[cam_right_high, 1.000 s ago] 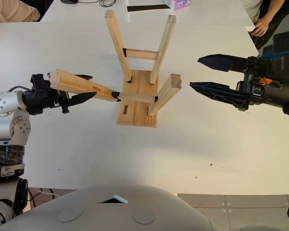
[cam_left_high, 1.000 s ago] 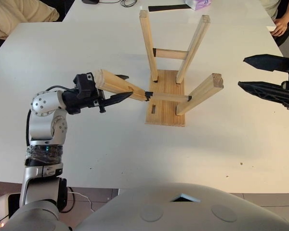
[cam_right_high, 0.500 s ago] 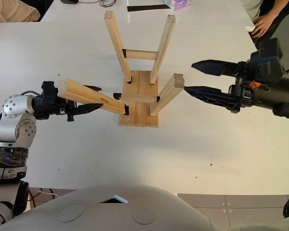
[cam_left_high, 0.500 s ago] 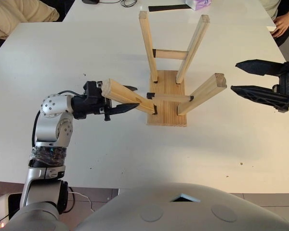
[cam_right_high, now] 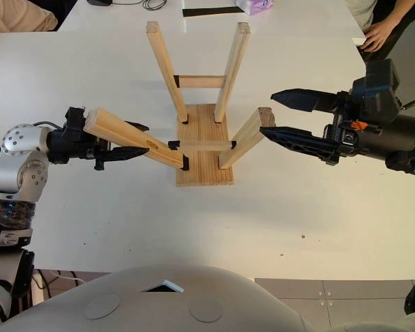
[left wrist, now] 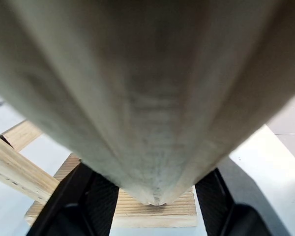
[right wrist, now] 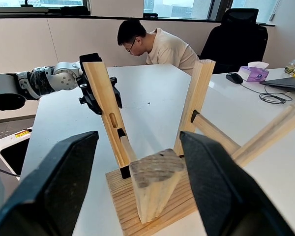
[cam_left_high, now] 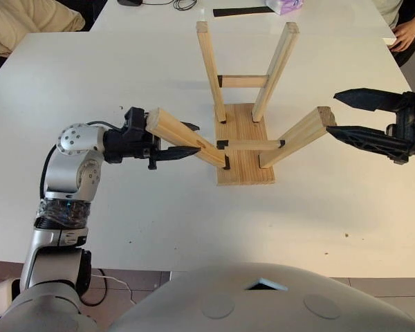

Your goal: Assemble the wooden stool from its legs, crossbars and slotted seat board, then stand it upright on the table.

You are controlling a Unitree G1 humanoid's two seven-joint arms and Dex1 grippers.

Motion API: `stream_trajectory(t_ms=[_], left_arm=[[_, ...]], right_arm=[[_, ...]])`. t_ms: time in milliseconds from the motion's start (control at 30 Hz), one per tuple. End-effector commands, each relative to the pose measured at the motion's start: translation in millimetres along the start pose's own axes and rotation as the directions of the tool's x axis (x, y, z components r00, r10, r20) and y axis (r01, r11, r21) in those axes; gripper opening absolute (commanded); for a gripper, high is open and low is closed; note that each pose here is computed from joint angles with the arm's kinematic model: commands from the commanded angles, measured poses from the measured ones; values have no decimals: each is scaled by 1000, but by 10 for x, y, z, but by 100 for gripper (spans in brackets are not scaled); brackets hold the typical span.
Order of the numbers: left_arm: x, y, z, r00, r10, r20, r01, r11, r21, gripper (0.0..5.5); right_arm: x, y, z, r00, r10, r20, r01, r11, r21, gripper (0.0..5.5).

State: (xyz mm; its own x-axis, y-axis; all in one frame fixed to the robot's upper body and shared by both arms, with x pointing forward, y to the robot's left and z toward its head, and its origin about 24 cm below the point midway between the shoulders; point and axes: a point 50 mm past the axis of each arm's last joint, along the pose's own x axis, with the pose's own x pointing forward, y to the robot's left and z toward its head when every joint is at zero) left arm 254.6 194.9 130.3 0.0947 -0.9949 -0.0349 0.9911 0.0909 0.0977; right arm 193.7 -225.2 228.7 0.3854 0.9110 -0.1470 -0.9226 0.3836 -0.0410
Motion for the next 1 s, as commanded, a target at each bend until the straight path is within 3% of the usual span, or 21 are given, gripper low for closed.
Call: stream_trajectory(t_ms=[33,633,1000], left_arm=[[7,63,11,996,-7,-85,3,999,-45,207],[40,183,78,987,-39,-157,38,999,-10,207],[-7,72,40,958,-88,-273,81,996,-36,207]], right_arm=[[1,33,-7,1000,-9,6,9,1000,-7,305],[18,61,-43,1000,-13,3,13,1000,-13,305],[-8,89,-46,1000,-30,9,30,999,-17,305]])
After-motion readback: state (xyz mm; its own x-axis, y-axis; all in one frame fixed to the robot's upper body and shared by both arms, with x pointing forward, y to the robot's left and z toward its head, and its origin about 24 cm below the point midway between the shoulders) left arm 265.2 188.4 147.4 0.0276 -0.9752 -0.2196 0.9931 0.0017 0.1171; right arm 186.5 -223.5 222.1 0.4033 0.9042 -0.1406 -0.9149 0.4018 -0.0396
